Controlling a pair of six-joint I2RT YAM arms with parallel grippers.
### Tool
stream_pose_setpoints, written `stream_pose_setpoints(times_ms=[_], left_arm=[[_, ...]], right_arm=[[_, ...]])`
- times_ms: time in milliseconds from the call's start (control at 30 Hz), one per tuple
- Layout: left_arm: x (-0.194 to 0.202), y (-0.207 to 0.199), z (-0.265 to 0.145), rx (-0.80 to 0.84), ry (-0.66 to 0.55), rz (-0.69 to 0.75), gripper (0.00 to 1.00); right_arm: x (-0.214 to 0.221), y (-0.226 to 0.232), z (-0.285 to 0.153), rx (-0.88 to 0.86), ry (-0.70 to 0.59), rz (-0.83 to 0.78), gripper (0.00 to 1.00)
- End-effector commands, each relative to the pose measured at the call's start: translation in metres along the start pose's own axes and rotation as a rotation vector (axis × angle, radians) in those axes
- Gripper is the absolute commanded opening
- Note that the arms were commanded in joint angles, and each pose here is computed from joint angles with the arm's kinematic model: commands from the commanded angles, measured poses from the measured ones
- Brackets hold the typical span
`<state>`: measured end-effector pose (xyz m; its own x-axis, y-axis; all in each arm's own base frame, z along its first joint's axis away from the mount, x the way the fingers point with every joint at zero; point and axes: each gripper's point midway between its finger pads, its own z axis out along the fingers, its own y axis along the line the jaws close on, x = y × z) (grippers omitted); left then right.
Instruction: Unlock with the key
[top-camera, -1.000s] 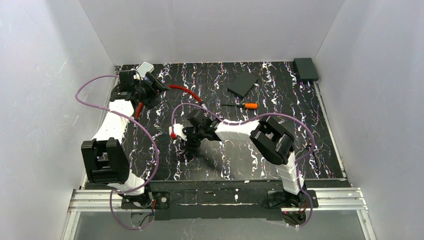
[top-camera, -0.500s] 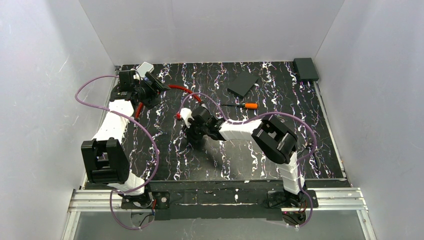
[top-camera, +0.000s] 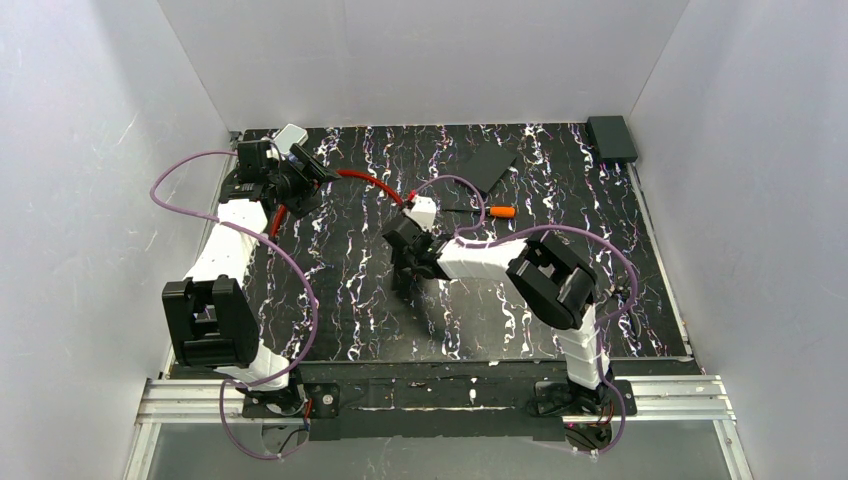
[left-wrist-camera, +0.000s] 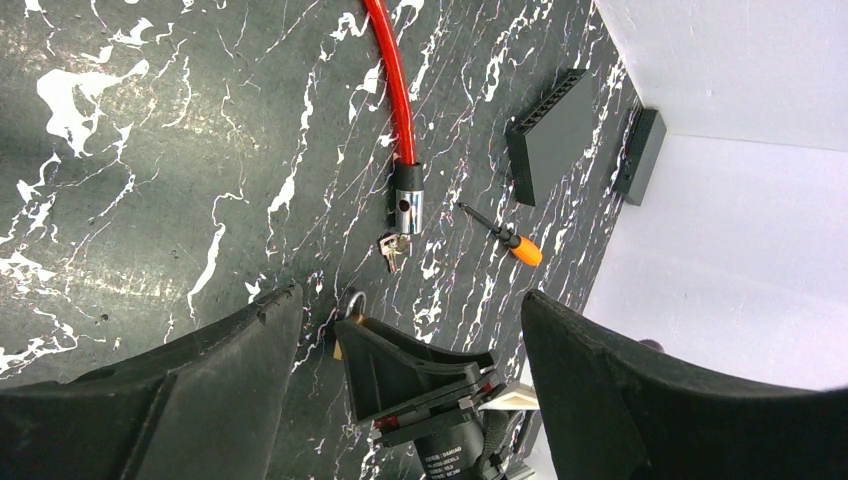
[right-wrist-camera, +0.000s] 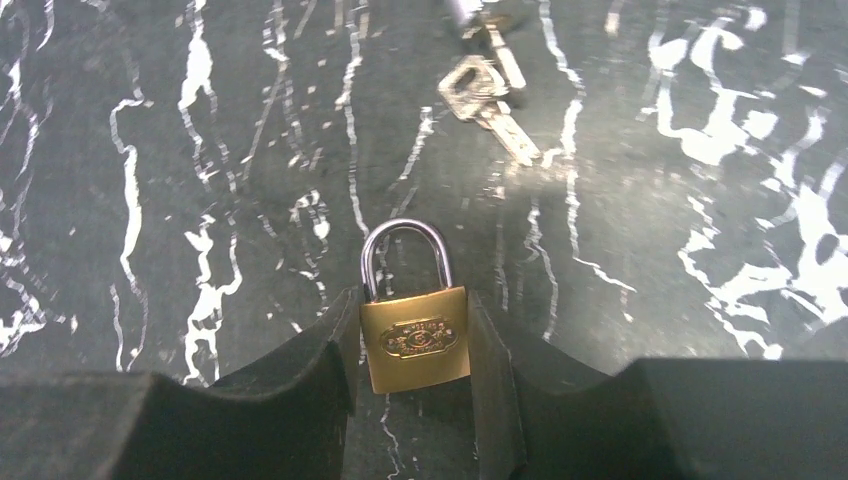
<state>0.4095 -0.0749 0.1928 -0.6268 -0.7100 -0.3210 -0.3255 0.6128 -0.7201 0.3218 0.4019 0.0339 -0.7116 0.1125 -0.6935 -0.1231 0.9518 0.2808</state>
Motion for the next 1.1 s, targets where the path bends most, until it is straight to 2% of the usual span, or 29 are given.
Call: stream_pose_setpoints(times_ms=[0,67,133,267,400,667,867,1067], left_arm=[[-0.006,-0.012,-0.011,0.031,-0.021,0.014,0.78],[-0.006,-0.012,-0.01,0.032,-0.02,0.013,0.78],[-0.006,-0.013,-0.011,0.034,-0.019,0.011,0.78],[-0.007,-0.014,-0.012,0.036,-0.022,0.014,0.78],[-0.007,-0.013,-0.011,0.033,-0.025,0.018,0.77],[-0.007,-0.013,-0.009,0.037,-0.019,0.014,0.75],[-0.004,-0.013,-0.006,0.045,-0.002,0.002,0.74],[-0.003,-0.012,-0.004,0.046,0.0,0.004,0.72]], right_arm=[[0.025,-0.066,-0.012,0.308,0.007,-0.01,0.3],[0.023,-0.067,-0.015,0.303,0.0,-0.013,0.46],[0.022,-0.065,-0.018,0.284,0.002,-0.027,0.54],[0.015,-0.053,-0.021,0.239,0.009,-0.056,0.67],[-0.004,-0.039,-0.033,0.196,-0.017,-0.075,0.77],[-0.033,-0.038,-0.071,0.098,-0.087,-0.161,0.78],[-0.02,-0.063,-0.089,0.108,-0.04,-0.215,0.74],[0.003,-0.069,-0.081,0.066,0.035,-0.237,0.67]])
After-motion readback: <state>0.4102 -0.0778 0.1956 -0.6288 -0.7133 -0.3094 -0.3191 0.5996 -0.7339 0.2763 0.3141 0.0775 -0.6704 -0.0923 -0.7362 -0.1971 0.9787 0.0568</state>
